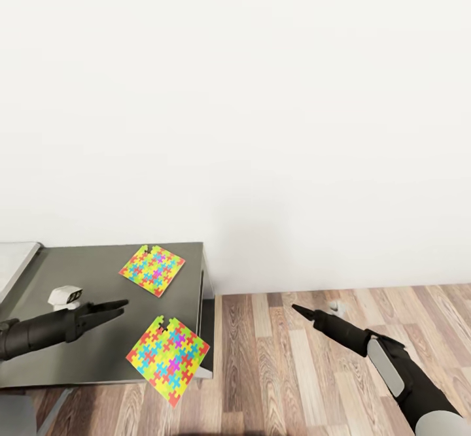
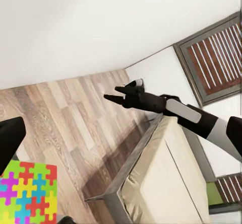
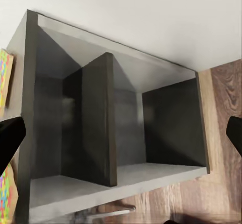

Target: Put all the toys in the child's room - the three board games (two on the bed and one on the table), the two jigsaw puzzles on the table, and the tennis ball on the table - inside the toy box on the table in the child's room.

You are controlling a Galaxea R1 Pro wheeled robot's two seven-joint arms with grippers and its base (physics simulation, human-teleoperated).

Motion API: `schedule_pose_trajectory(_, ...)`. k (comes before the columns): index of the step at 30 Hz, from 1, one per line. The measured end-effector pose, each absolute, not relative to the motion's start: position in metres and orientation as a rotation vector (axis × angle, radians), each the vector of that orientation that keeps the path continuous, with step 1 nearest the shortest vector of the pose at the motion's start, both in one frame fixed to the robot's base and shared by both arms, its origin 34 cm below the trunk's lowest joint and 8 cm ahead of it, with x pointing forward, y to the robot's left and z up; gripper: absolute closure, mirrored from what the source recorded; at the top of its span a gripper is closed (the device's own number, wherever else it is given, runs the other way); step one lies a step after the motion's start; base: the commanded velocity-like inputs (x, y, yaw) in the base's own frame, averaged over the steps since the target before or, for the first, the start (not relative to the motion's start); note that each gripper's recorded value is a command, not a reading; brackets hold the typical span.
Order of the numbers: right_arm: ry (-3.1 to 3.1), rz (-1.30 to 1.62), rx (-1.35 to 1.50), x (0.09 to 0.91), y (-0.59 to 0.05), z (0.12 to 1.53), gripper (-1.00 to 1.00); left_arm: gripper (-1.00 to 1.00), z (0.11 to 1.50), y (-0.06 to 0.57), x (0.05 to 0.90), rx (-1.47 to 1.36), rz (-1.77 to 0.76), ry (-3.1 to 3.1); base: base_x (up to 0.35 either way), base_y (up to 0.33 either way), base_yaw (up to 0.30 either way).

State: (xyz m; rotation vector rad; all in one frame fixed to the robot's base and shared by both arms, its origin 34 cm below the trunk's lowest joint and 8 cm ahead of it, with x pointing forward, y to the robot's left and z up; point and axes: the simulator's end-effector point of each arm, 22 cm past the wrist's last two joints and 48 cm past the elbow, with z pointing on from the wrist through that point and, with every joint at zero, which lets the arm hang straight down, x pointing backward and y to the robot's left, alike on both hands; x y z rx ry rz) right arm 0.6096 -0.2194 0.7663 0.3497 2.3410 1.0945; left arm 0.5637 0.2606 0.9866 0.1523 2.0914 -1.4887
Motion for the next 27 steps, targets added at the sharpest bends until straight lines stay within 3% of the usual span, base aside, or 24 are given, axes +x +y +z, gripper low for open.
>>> schedule_pose_trajectory(10, 2.401, 1.145, 0.187, 0.589, -0.174, 0.763, -1.00, -1.00, 0.995, 0.258, 0.562, 0.170, -1.495, 2.077, 0.000, 0.000, 0.000)
schedule_pose_trajectory(27, 2.376, 1.164, 0.145, 0.593, -0.167, 0.780, -1.00, -1.00, 1.007, 0.259, 0.563, 0.185, -1.483, 2.056, -0.004, 0.000, 0.034)
